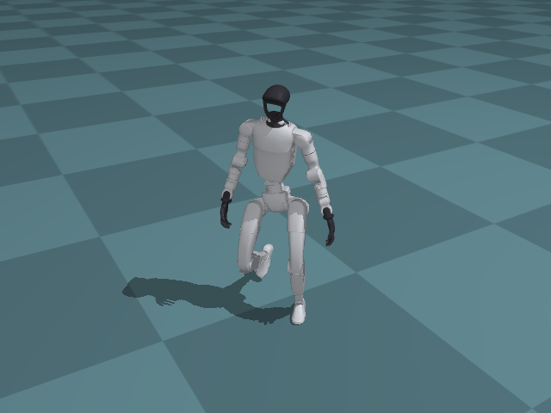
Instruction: Walk
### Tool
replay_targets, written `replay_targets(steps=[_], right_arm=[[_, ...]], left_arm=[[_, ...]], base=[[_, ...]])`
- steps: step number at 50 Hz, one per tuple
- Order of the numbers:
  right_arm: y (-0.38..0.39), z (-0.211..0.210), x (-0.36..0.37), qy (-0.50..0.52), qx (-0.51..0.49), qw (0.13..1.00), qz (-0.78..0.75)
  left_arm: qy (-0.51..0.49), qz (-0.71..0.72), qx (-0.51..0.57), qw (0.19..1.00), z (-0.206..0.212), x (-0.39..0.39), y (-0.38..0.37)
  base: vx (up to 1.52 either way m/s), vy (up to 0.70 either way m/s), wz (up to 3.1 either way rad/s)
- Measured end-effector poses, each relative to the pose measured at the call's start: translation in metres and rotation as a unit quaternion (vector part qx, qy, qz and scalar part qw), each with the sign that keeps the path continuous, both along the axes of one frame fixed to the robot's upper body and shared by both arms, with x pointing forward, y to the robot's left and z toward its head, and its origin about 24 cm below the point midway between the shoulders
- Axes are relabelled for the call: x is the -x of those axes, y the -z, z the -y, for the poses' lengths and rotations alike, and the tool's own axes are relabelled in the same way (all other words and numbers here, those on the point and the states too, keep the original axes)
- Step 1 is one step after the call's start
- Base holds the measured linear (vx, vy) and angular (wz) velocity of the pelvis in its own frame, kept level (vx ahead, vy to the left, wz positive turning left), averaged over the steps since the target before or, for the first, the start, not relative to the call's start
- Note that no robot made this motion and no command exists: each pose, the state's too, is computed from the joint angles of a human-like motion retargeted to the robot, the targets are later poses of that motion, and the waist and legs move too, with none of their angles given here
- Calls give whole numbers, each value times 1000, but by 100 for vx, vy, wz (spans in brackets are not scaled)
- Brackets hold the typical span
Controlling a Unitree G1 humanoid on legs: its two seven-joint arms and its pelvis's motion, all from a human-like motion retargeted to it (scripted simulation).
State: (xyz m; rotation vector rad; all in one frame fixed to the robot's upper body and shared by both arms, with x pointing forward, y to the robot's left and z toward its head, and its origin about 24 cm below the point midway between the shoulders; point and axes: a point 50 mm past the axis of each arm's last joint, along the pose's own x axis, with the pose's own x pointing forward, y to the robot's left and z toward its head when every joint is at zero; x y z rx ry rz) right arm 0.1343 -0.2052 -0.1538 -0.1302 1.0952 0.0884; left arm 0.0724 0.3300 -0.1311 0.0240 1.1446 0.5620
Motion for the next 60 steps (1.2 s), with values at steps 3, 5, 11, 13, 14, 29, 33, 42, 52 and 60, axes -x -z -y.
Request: replay_targets(steps=[3, 5, 11, 13, 14, 29, 33, 42, 52, 60], right_arm=[[0, 5, 2, -18, 4, 1000, -8], [-1, 7, 0, -29, 8, 1000, -4], [-3, 6, -4, -41, 19, 999, 13], [-3, 6, -3, -40, 25, 999, 11], [-2, 7, -1, -39, 28, 999, 9], [-15, 0, -29, -66, 21, 995, 70], [-28, -22, -54, -112, 1, 987, 118], [-41, -62, -69, -207, -44, 964, 160], [-9, -21, -21, -167, 27, 985, 43], [-2, 27, 14, -100, 59, 993, -35]], left_arm=[[20, 18, -36, 999, -22, -18, -17], [27, 32, -59, 997, -36, -29, -28], [56, 98, -121, 986, -55, -73, -60], [76, 118, -131, 981, -52, -87, -65], [85, 126, -131, 980, -48, -93, -65], [165, 73, 94, 979, 82, -57, 13], [173, 50, 118, 976, 93, -45, 20], [205, 6, 104, 973, 96, -21, 28], [164, -10, 52, 985, 70, -13, 23], [144, 29, 6, 989, 37, -32, 5]], base=[[57, 19, -170], [52, 8, -170], [43, -5, -178], [35, -15, -189], [35, -17, -174], [44, -13, -233], [52, 17, -269], [54, 19, -185], [64, 18, -85], [64, 12, -60]])
